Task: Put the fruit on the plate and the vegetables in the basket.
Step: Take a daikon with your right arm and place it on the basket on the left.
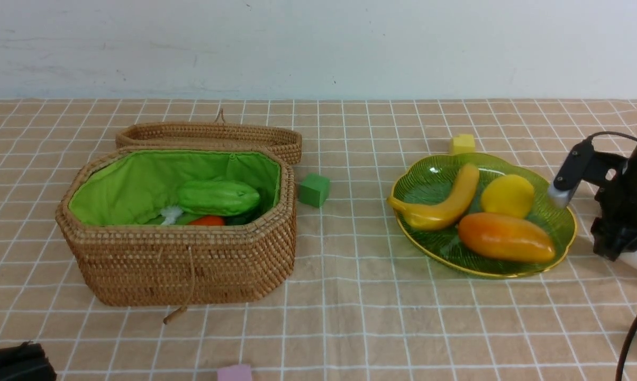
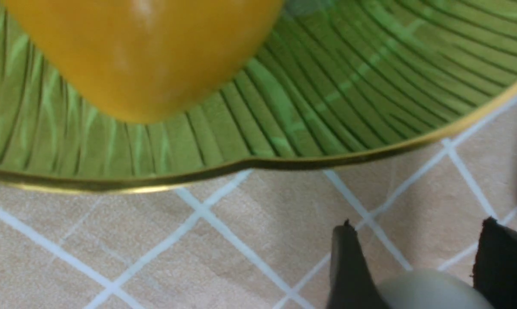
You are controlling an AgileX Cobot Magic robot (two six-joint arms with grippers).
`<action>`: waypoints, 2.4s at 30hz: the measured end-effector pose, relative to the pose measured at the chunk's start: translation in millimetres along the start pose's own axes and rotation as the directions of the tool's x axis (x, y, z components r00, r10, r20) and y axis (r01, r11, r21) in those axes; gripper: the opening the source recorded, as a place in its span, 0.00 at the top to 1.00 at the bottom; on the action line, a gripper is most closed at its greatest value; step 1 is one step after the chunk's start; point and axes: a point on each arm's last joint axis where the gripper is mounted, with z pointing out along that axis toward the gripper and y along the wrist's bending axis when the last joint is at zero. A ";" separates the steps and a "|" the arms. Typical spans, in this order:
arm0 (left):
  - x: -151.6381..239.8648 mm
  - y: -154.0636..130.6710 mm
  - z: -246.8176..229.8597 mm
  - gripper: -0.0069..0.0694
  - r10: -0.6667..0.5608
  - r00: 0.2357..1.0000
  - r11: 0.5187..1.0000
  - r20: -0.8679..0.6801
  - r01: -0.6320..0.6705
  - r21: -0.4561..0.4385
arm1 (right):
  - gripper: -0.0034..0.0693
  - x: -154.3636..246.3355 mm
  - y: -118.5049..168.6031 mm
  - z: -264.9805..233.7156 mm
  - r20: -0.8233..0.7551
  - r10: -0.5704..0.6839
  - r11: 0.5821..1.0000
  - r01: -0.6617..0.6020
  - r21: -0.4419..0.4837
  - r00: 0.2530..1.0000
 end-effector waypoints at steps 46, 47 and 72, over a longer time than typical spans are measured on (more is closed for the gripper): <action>-1.3 0.0 0.0 0.90 -0.003 1.000 1.000 0.015 0.003 0.000 | 0.05 40.9 20.3 -23.5 -0.125 0.580 0.807 -0.588 -0.044 0.805; -1.6 -0.1 0.0 0.90 -0.004 1.000 1.000 0.017 0.004 0.001 | 0.06 44.6 25.0 -14.0 -0.116 0.573 0.814 -0.580 -0.035 0.811; -4.7 4.0 -0.2 0.90 0.048 0.998 0.998 0.049 -0.046 -0.046 | 0.21 5.0 22.6 -119.2 0.115 0.720 0.693 -0.719 -0.058 0.684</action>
